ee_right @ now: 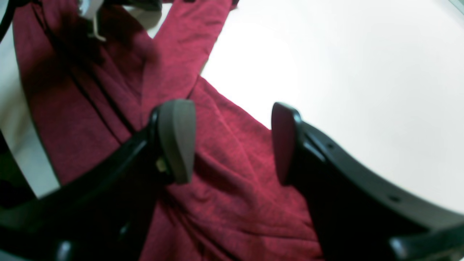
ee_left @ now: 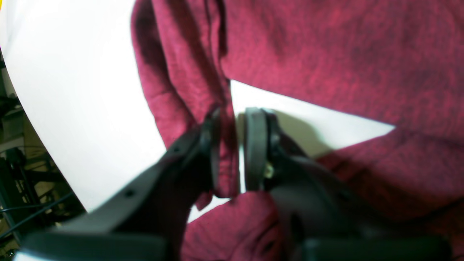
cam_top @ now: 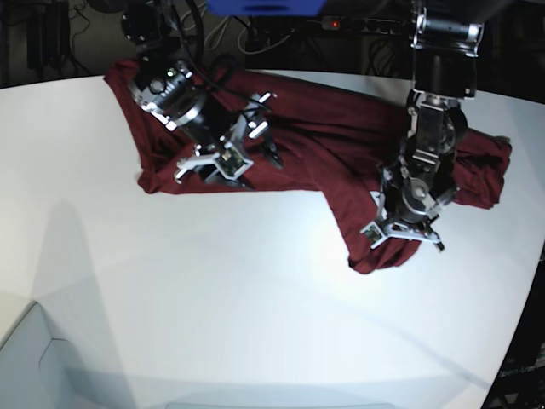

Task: Layout the t-shirt on the table in an organized manner, then fold the t-shirt properly
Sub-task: 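Pull the held shirt end with the left gripper away from the right gripper, then stretch the shirt lengthwise between both grippers into a long strip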

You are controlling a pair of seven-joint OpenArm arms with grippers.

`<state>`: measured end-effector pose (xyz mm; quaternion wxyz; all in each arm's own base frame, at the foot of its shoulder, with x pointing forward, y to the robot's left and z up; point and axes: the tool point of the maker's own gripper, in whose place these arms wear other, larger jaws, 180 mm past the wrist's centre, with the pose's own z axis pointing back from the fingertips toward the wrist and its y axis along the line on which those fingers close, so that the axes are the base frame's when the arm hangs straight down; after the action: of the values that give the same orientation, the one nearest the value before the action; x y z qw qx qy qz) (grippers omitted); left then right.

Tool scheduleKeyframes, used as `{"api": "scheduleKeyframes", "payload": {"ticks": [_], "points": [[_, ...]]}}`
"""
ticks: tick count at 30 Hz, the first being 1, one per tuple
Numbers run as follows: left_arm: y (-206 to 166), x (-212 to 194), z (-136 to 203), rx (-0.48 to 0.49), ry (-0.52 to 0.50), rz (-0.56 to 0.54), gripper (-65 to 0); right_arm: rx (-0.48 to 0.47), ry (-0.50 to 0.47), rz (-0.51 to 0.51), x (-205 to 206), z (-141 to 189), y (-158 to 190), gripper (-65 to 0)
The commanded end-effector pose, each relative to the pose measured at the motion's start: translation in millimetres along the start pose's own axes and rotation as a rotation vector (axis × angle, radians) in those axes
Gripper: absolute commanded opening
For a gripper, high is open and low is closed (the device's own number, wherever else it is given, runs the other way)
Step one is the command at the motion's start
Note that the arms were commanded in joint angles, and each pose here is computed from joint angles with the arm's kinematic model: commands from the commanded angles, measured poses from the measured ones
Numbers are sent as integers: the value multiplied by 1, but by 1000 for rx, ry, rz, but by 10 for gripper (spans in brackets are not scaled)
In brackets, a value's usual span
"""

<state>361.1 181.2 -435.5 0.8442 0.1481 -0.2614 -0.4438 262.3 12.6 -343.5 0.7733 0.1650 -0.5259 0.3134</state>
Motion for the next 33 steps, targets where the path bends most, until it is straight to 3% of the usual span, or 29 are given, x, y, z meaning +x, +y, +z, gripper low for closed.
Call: {"api": "scheduleKeyframes", "payload": {"ticks": [1,5,9,16,18,23,33], "points": [[-14,-22,-2,-47,81,-28,-533,-4,-62,1,17,0,-3,-315],[-10,-24,0,-36,87,-18,-533,-4,-60,1,17,0,-3,-315],[10,-27,6,11,75,70,-522,-4,-59,1,17,0,-3,-315],[16,-34,7,27,77,128,-365,-5,-51,10,14,1,-5,-315],[15,-34,7,23,76,132,-350,-5,-51,10,14,1,-5,-315],[9,-38,5,7,85,133,-374,-5,-51,10,14,1,-5,-315],[-6,-50,-4,-41,120,142,-582,-5,-51,10,14,1,-5,-315]]}}
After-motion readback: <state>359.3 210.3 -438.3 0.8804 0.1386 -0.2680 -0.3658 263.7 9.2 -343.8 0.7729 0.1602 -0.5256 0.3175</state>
